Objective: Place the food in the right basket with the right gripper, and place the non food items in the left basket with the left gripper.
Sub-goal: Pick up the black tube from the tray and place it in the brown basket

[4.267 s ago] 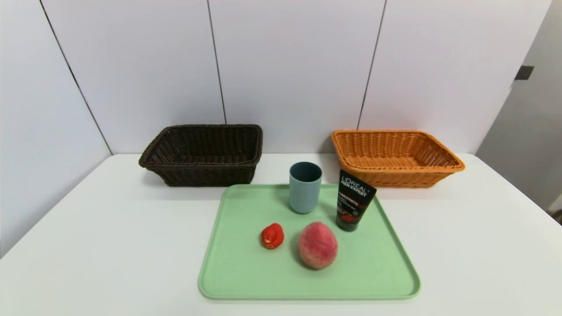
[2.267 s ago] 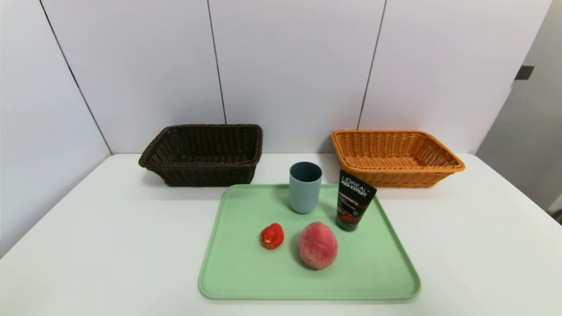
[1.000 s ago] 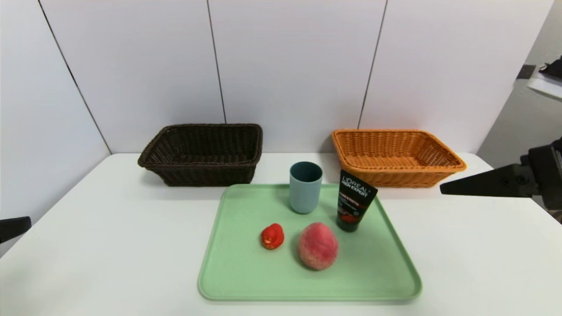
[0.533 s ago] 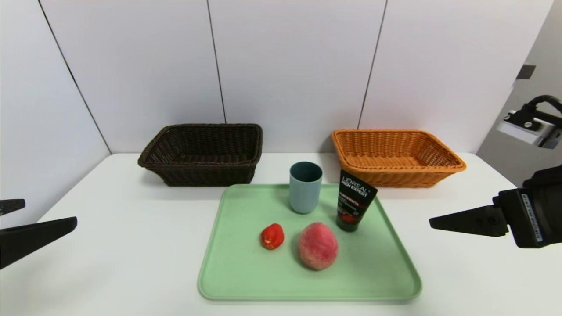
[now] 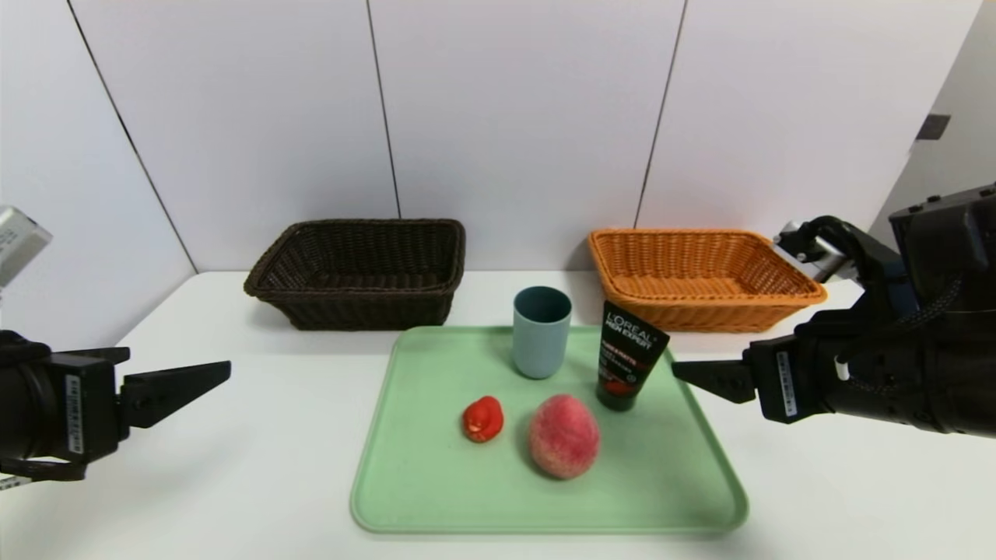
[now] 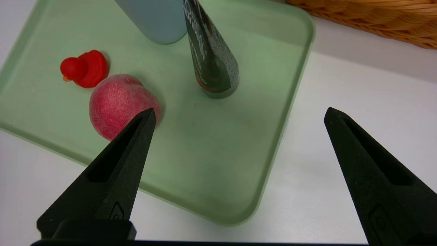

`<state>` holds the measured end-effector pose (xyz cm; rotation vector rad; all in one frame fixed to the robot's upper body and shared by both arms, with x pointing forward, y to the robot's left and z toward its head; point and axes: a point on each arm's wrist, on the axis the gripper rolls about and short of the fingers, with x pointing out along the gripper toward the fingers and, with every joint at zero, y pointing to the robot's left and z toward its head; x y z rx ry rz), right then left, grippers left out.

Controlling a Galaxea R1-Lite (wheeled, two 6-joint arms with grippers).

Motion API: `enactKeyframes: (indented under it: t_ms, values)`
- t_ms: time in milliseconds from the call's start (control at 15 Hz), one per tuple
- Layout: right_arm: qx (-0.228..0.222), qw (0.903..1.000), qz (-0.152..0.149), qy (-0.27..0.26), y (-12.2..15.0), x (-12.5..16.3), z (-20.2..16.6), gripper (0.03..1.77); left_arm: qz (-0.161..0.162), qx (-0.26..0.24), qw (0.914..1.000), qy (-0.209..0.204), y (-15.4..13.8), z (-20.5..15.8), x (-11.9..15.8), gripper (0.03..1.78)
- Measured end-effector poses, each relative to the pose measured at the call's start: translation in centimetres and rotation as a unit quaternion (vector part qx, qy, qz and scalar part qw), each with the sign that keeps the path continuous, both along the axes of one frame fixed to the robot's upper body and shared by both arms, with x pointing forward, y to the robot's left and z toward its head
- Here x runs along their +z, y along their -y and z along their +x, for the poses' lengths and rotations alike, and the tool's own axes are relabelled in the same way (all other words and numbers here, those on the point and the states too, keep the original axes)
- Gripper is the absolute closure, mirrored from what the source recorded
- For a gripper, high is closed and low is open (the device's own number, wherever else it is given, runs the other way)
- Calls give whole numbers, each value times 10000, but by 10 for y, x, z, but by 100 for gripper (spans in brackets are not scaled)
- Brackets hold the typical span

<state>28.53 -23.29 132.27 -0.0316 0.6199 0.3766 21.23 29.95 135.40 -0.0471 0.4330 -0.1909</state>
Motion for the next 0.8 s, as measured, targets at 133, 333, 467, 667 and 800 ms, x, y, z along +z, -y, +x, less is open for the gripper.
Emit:
enactKeyframes:
  t_ms: [133, 333, 467, 667, 800]
  values:
    - [117, 9999, 2, -10, -7, -7, 1, 10, 37, -20, 10000, -22, 6, 8, -10, 12]
    - [203, 9997, 47, 120, -13, -23, 5, 10, 65, -119, 9997, -189, 10, 12, -17, 12]
    - [198, 9990, 198, 352, -18, -30, 13, 10, 23, -186, 9996, -191, 14, 16, -17, 12]
    - [194, 9989, 217, 358, -23, -42, 21, 10, 39, -259, 9994, -241, 18, 20, -19, 12]
    - [203, 9990, 225, 321, -26, -49, 26, 10, 43, -308, 9991, -282, 20, 22, -20, 12]
